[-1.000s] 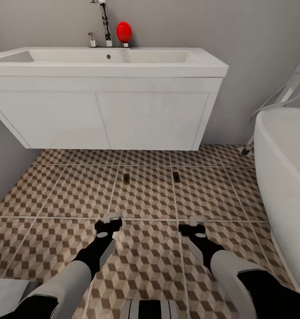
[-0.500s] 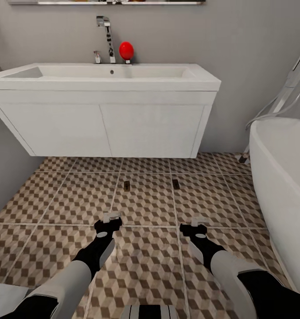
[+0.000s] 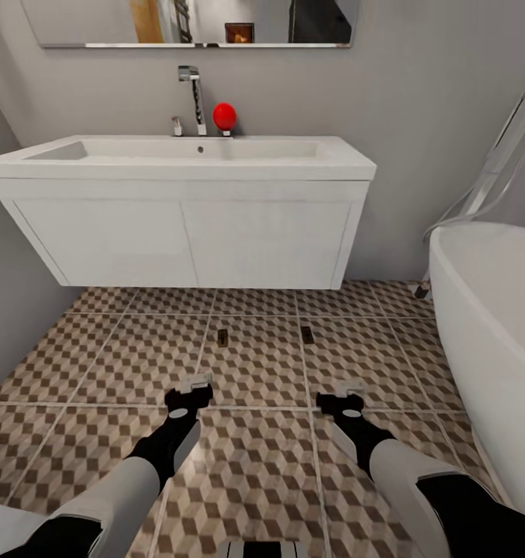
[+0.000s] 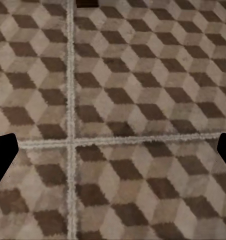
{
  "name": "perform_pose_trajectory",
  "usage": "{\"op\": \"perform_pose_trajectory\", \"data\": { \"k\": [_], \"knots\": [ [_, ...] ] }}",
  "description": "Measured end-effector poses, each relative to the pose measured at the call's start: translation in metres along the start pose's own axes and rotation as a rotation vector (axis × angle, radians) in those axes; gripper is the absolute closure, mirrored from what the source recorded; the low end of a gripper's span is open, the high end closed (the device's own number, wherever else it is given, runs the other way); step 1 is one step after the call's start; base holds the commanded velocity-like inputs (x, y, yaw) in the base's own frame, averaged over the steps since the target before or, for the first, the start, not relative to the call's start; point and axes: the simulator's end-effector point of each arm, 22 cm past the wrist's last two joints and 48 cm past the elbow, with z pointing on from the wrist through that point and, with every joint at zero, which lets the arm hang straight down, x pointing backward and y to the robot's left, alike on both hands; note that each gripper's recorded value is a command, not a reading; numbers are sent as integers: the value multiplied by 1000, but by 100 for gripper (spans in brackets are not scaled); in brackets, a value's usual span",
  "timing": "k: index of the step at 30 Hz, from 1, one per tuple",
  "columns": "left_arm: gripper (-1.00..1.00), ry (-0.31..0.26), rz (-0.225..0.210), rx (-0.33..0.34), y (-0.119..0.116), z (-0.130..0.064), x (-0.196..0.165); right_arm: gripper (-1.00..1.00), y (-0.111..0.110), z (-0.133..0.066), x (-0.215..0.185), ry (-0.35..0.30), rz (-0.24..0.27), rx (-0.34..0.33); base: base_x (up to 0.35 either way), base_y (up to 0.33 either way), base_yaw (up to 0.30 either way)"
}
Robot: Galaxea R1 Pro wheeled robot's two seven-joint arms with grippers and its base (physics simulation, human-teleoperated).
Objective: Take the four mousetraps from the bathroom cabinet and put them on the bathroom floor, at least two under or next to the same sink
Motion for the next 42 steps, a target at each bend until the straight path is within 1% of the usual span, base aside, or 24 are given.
{"op": "perform_pose_trajectory", "data": {
  "k": [6,11,19,22,30,42],
  "knots": [
    [-100,-21,-5,0,0,-7,-14,-100,-1,-7,-13,-9,-37,-2,0,0,0],
    [-100,-37,-14,3,-2,-13,-25,-100,0,-14,-20,-5,-49,-3,0,0,0],
    [-100,-54,-45,4,-1,-23,-40,-100,1,-25,-36,-29,-45,-3,0,0,0],
    [-100,-44,-55,4,-1,-26,-38,-100,-1,-29,-43,-40,-43,0,0,0,0],
    [-100,-23,-54,-1,4,-35,-31,-100,-6,-40,-61,-72,-38,6,0,0,0],
    [-100,-36,-57,-3,7,-49,-43,-100,-8,-58,-85,-114,-33,6,0,0,0]
  ]
}}
